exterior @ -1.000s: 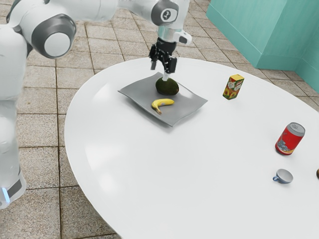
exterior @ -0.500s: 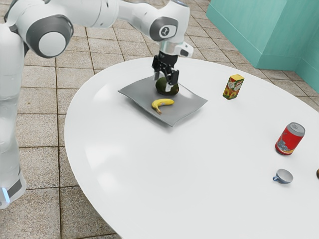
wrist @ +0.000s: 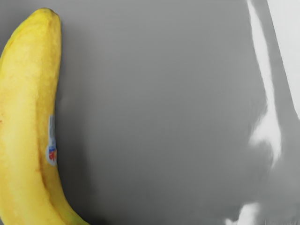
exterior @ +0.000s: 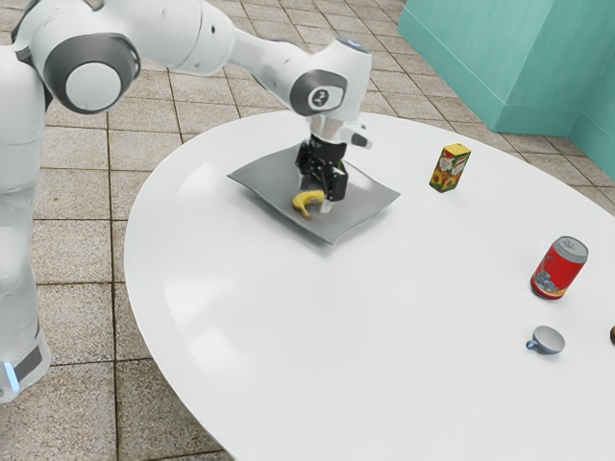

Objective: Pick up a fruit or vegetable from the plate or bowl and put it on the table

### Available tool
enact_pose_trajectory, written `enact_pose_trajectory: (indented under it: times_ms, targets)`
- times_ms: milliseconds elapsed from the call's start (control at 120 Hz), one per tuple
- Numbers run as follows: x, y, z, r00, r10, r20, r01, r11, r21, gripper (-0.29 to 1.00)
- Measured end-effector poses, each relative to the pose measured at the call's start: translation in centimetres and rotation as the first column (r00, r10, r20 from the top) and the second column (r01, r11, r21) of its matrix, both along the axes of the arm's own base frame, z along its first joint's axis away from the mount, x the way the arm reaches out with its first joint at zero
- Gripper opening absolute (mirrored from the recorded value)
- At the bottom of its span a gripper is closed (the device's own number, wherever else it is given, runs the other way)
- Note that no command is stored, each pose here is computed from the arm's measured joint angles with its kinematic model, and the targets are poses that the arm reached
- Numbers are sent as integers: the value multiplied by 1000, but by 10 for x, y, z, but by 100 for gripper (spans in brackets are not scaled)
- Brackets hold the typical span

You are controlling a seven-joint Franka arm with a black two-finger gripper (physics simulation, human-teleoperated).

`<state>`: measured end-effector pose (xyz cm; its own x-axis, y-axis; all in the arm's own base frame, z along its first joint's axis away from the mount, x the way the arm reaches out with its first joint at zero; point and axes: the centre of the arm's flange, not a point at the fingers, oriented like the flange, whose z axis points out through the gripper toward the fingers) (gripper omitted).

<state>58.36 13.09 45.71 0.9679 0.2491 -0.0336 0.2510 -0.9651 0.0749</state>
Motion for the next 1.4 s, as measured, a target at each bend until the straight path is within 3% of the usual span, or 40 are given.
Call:
enact_pose_trajectory:
  times_ms: [558, 925, 1400]
  targets:
    - [5, -30, -18, 1000, -14, 1, 14, 1000, -5, 69]
    - [-3, 36, -11, 994, 99, 54, -100, 995, 20, 70]
    - [-3, 51, -23, 991, 124, 53, -126, 992, 26, 69]
